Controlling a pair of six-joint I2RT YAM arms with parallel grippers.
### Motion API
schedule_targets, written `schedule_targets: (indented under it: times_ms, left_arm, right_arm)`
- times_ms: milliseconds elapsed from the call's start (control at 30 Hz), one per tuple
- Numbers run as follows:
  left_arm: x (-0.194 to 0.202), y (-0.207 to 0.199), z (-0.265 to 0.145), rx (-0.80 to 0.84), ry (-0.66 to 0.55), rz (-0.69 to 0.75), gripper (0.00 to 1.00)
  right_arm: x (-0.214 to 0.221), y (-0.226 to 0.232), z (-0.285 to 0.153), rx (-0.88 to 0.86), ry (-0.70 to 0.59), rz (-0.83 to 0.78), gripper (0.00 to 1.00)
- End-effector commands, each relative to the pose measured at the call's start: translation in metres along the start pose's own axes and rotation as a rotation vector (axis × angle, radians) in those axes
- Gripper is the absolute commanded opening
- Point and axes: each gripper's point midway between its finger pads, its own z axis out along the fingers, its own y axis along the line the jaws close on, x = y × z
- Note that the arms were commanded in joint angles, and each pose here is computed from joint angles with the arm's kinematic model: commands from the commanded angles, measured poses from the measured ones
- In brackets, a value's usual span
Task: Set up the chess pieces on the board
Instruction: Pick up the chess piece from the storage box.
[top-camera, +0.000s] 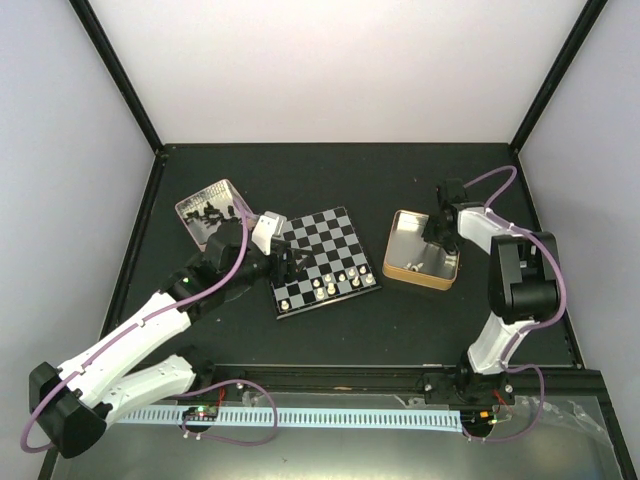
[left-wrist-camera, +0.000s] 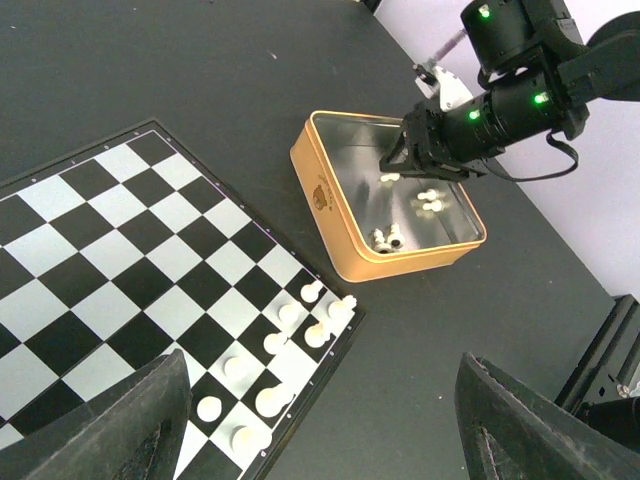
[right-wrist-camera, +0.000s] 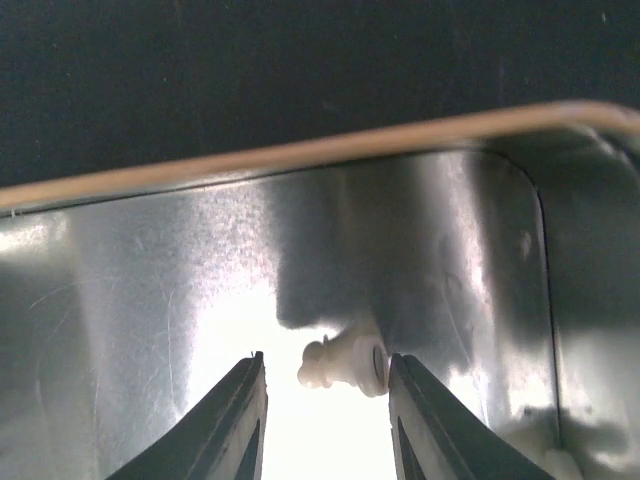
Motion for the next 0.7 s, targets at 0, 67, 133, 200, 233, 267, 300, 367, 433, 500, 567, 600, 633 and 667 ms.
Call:
schedule_targets:
  times_ms: [0,67,133,200,233,267,300,367,433,500,567,600,633,667]
  left_arm:
    - [-0.016,-0.011,-0.004,0.024,-0.031,0.004,0.74]
    - [-0.015,-0.011,-0.004,0.026,-0.028,0.003,0.74]
    - [-0.014,-0.011,-0.004,0.027,-0.024,0.003,0.74]
    - [-0.014,-0.011,-0.004,0.025,-0.022,0.004,0.74]
    - [-0.014,-0.011,-0.004,0.024,-0.022,0.004,0.74]
    - [-0.014,-0.011,-0.004,0.024,-0.022,0.004,0.74]
    - [-0.014,-0.01,-0.004,0.022,-0.022,0.002,0.74]
    - [-0.013,-0.01,-0.004,0.023,-0.019,-0.001,0.74]
    - [-0.012,-0.01,-0.004,0.024,-0.017,-0.004,0.74]
    - [-0.011,-0.01,-0.003,0.023,-0.013,-0.006,0.74]
    - [-0.011,-0.01,-0.003,0.023,-0.011,-0.006,0.74]
    - [-0.011,-0.01,-0.003,0.023,-0.011,-0.007,0.74]
    - [-0.012,-0.01,-0.003,0.024,-0.012,-0.005,0.74]
    - [-0.012,-0.01,-0.003,0.024,-0.012,-0.006,0.74]
  right_arm:
    - [-0.005,0.004,-0.012,-0.049,-0.05,0.088,0.35]
    - [-0.009,-0.001,-0.011,-0.01,-0.062,0.084,0.36]
    - [-0.012,-0.005,-0.009,0.019,-0.064,0.08,0.34]
    - [-0.014,-0.011,-0.006,0.056,-0.069,0.089,0.33]
    - [-0.013,-0.013,-0.004,0.068,-0.069,0.092,0.33]
    - [-0.013,-0.014,-0.003,0.075,-0.065,0.095,0.33]
    - [-0.011,-0.015,-0.001,0.085,-0.059,0.096,0.33]
    - [-0.008,-0.018,0.001,0.1,-0.046,0.106,0.32]
    - [-0.007,-0.019,0.002,0.101,-0.043,0.121,0.29]
    - [-0.004,-0.017,0.003,0.09,-0.036,0.137,0.28]
    - [-0.002,-0.015,0.005,0.076,-0.025,0.151,0.28]
    - [-0.002,-0.014,0.006,0.071,-0.022,0.158,0.27]
    - [-0.001,-0.013,0.007,0.066,-0.018,0.165,0.26]
    - [-0.001,-0.012,0.008,0.06,-0.017,0.171,0.25]
